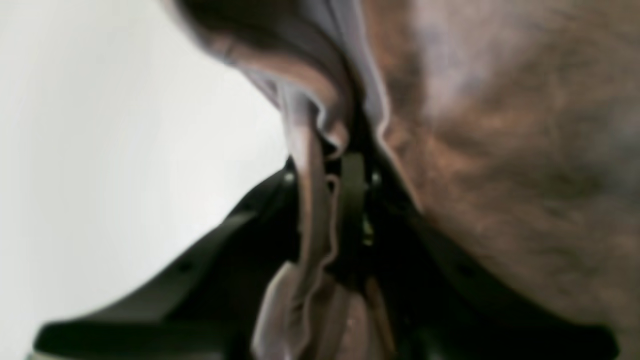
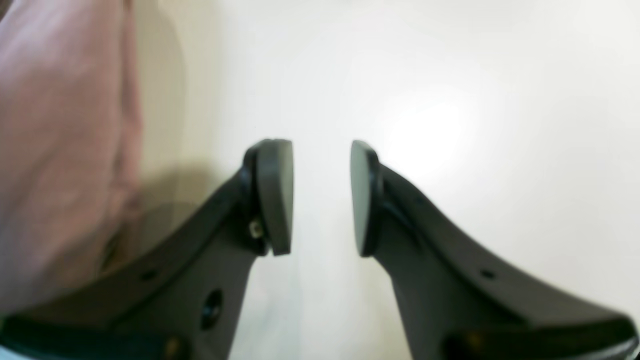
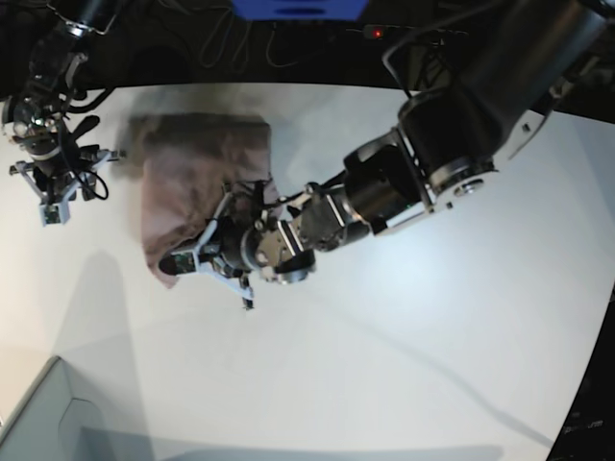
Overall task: Layout the t-shirt on the table in an organized manner, then fold the t-shirt properly
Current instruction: 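Fold the grasped edge over the shirt with the left gripper and release, then grasp the loose shirt flap beside the bundle with the left gripper, then lift the flap and tuck it onto the bundle with the left gripper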
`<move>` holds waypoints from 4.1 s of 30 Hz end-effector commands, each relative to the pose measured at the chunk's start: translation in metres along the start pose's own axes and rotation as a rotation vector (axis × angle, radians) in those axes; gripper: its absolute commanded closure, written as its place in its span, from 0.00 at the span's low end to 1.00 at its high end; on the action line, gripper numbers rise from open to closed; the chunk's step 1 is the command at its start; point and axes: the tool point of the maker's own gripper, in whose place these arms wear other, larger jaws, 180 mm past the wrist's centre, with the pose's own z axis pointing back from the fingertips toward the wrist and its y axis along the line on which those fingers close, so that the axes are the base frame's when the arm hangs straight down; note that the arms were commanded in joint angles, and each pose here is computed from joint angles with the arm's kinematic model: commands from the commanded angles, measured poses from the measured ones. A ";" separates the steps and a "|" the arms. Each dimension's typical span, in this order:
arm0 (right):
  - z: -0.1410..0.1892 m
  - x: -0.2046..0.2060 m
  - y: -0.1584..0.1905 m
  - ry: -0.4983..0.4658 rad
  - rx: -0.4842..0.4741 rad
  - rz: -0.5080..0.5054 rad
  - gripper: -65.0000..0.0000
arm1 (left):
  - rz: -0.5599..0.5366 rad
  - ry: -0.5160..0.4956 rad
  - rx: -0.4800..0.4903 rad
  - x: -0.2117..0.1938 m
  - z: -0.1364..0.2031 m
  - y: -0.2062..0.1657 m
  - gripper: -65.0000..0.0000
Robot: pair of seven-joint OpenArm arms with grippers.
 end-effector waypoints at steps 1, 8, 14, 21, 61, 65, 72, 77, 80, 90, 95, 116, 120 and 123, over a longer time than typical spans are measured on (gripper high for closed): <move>0.004 0.005 -0.005 -0.025 -0.010 0.007 0.70 | -0.046 -0.036 0.026 0.019 0.004 0.015 0.85; 0.007 -0.009 -0.006 0.003 -0.012 0.006 0.70 | -0.143 -0.083 0.033 0.047 0.008 0.013 0.42; 0.007 -0.011 -0.003 0.007 -0.006 0.007 0.70 | -0.144 -0.247 0.107 0.088 0.045 0.040 0.24; 0.012 0.000 0.003 -0.025 -0.009 0.003 0.70 | -0.053 -0.288 0.252 0.079 0.099 0.087 0.23; 0.016 0.033 0.050 -0.102 0.082 0.095 0.70 | 1.143 -0.232 0.184 -0.075 0.070 -0.053 0.28; 0.016 0.032 0.050 -0.100 0.083 0.095 0.70 | 1.206 -0.311 0.175 -0.063 0.074 -0.043 0.60; 0.016 0.033 0.050 -0.102 0.082 0.095 0.70 | 1.243 -0.334 0.190 -0.069 0.081 -0.037 0.92; 0.016 0.034 0.049 -0.105 0.082 0.095 0.70 | 1.320 -0.279 0.292 -0.088 0.084 -0.028 1.00; 0.015 0.035 0.051 -0.107 0.085 0.097 0.70 | 1.304 -0.296 0.299 -0.083 0.085 -0.016 0.97; 0.015 0.034 0.052 -0.104 0.087 0.098 0.70 | 1.324 -0.252 0.256 -0.082 0.063 -0.009 0.92; 0.015 0.037 0.051 -0.110 0.086 0.098 0.70 | 1.328 -0.332 0.169 -0.064 0.063 -0.013 0.92; 0.016 0.033 0.052 -0.101 0.088 0.098 0.70 | 1.506 -0.422 0.065 -0.068 0.055 -0.011 0.54; 0.016 0.032 0.052 -0.101 0.087 0.099 0.70 | 1.537 -0.481 0.088 -0.077 0.073 -0.001 0.54; 0.016 0.033 0.052 -0.102 0.087 0.099 0.70 | 1.531 -0.521 0.118 -0.086 0.092 0.007 0.54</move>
